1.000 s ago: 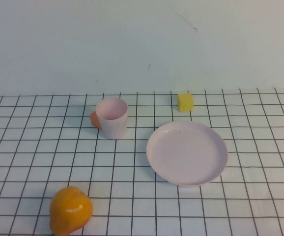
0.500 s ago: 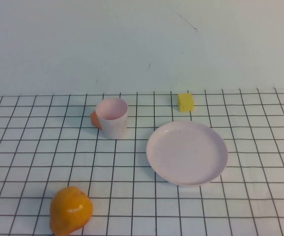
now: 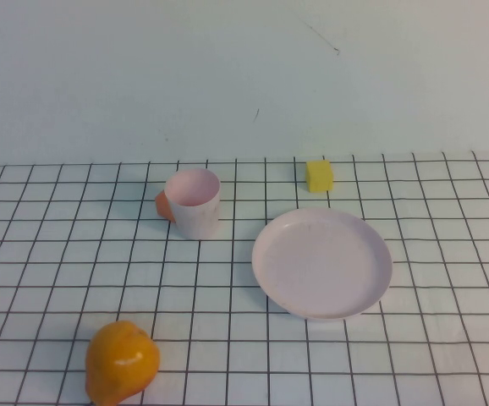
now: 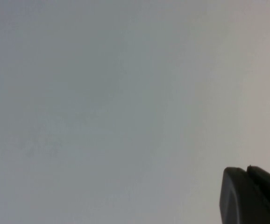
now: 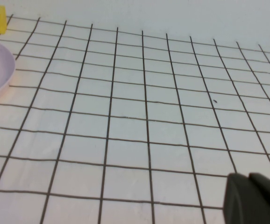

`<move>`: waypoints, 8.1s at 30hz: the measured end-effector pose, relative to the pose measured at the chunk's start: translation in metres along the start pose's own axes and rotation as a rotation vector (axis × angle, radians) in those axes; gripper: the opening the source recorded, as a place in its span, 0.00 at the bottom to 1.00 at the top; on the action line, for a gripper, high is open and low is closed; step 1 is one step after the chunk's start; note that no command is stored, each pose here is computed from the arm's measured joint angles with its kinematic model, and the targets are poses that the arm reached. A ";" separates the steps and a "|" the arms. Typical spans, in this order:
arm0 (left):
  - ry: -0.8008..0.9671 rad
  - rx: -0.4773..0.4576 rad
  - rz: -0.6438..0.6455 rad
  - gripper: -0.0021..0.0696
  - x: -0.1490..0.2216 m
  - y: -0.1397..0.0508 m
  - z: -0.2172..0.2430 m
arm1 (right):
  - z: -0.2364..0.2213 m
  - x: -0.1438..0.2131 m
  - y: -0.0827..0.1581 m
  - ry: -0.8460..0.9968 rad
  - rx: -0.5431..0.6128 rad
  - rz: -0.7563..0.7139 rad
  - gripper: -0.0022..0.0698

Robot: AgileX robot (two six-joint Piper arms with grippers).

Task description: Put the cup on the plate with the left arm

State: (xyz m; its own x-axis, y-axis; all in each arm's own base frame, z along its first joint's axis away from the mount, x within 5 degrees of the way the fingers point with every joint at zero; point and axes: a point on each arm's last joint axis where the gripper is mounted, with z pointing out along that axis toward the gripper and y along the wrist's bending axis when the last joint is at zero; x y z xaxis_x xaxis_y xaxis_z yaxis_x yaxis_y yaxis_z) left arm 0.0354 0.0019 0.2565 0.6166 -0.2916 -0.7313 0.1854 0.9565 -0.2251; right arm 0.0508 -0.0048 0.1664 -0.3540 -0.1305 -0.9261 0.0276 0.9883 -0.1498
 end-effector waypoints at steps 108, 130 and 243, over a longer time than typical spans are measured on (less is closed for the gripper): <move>1.951 0.317 -0.069 0.05 0.337 -0.064 0.317 | 0.000 0.000 0.000 0.000 0.000 0.000 0.03; 1.993 0.601 0.232 0.07 0.349 -0.190 0.262 | 0.000 0.000 0.000 0.000 0.000 0.000 0.03; 0.938 -0.357 0.071 0.03 0.070 0.027 -0.041 | 0.000 0.000 0.000 0.000 -0.001 0.002 0.03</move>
State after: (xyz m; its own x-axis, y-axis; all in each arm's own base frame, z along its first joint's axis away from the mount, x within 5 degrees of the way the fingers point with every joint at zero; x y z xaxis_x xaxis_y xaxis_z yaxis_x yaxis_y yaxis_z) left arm 0.0522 0.0068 0.1725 -0.2628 -0.2655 -0.9276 -0.1636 0.9597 -0.2283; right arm 0.0508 -0.0047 0.1664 -0.3539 -0.1288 -0.9264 0.0275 0.9886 -0.1480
